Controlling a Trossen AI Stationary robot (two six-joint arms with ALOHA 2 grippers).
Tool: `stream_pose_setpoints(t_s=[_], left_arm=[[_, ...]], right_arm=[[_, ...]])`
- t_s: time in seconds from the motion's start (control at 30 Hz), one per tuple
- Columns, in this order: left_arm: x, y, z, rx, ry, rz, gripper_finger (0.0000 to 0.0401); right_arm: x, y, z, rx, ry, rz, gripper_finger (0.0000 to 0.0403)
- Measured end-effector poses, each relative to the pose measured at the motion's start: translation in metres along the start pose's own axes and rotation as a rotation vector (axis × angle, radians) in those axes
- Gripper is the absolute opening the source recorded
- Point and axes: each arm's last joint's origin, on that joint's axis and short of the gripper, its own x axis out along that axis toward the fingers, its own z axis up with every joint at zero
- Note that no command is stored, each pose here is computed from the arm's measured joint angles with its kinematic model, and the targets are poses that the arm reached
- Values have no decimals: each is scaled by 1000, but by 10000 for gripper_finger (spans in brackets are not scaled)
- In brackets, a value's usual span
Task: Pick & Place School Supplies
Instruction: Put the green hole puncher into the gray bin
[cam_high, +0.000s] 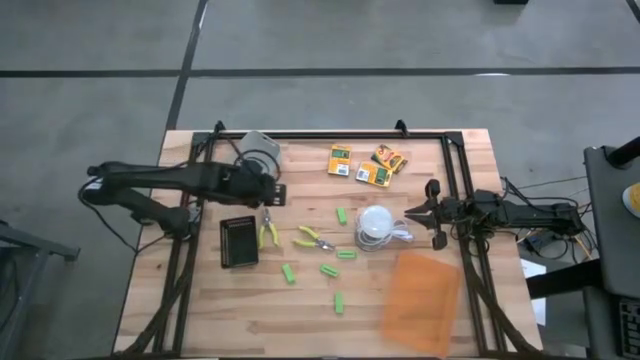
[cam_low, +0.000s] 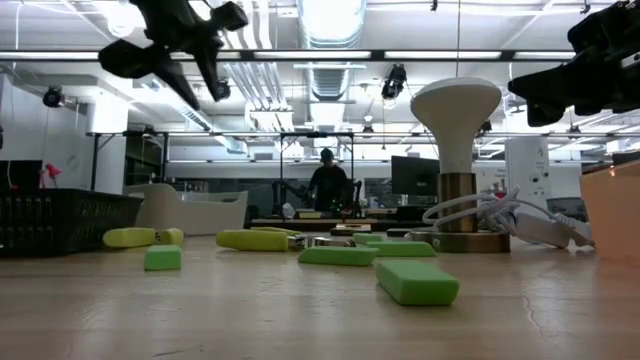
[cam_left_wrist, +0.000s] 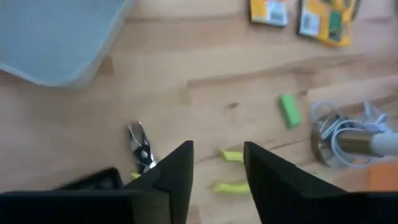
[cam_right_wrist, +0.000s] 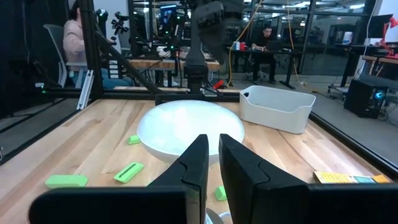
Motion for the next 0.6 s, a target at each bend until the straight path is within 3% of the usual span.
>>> stream_pose_setpoints(t_s=[0.17, 0.6], left_arm=[[15, -6, -7, -64, 93, 53, 181], [68, -18, -40, -164, 306, 204, 181]], right_arm=[[0, 0, 0, 0, -1, 1, 36], [0, 0, 0, 0, -1, 0, 36]])
